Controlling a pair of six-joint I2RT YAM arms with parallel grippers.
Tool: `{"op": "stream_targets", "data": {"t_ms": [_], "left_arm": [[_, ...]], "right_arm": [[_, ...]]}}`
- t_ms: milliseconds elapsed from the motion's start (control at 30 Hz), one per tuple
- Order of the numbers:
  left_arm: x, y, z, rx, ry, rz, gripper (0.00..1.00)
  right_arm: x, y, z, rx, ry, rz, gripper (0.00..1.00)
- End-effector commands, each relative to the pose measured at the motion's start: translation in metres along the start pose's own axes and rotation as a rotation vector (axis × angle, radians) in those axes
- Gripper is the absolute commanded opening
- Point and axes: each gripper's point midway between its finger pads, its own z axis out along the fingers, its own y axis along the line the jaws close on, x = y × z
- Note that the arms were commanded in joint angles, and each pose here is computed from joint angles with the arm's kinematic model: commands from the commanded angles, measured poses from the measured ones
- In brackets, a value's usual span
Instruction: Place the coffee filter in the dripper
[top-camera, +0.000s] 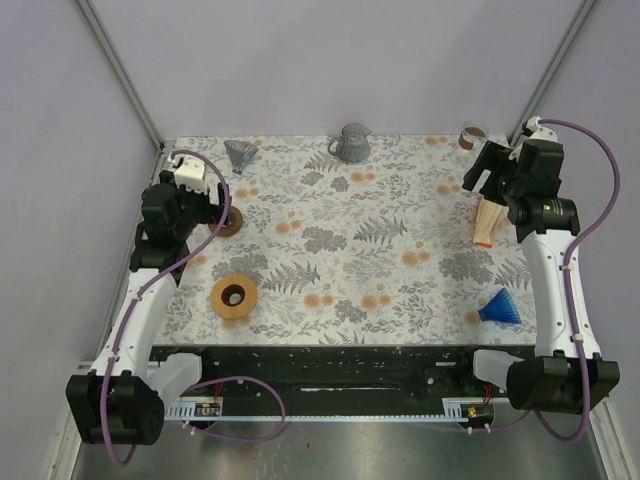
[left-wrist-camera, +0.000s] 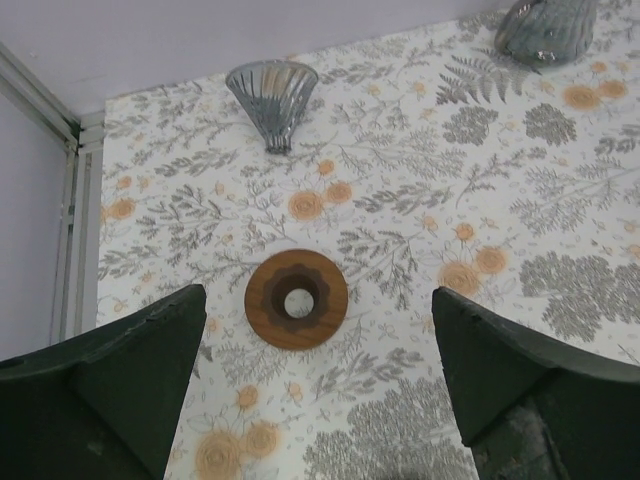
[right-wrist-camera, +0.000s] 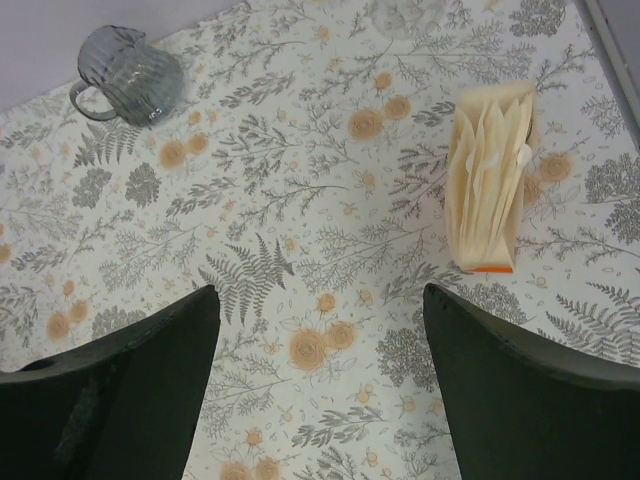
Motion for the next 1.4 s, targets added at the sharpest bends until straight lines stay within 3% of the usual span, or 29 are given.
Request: {"op": "stream_targets", "data": {"t_ms": [0, 200, 367, 633, 767, 933, 1067, 1367], "left_arm": [[-0.007, -0.01, -0.02, 0.061, 0.105, -0.024, 0.99], [-0.02, -0.009, -0.02, 0.058, 0.135, -0.078, 0.99], [-0.026, -0.001, -0.013, 0.016, 0.156, -0.111, 0.98], [-0.027, 0.012, -0.006, -0.023, 0.219, -0.069, 0.98], [-0.027, 0.013, -0.003, -0.011, 0.253, -0.053, 0.98], [-0.02, 0.012, 0.002, 0.001, 0.306, -0.058, 0.98], [-0.017, 0.012, 0.007, 0.002, 0.326, -0.07, 0.98], [-0.02, 0.025, 0.005, -0.031, 0.33, -0.084, 0.98]], "right_arm": [[-0.01, 0.002, -0.011, 0.008, 0.006, -0.021, 0.9], [-0.034, 0.011, 0.014, 0.001, 0.031, -0.033, 0.89], [-0.061, 0.015, 0.062, 0.012, -0.001, -0.049, 0.9], [-0.092, -0.03, 0.192, 0.193, 0.021, -0.06, 0.89], [-0.094, -0.061, 0.249, 0.221, 0.044, -0.025, 0.82], [-0.088, -0.101, 0.286, 0.219, 0.013, 0.042, 0.75], [-0.089, -0.08, 0.301, 0.026, -0.011, -0.032, 0.73], [-0.065, -0.086, 0.331, 0.004, 0.02, 0.003, 0.67]]}}
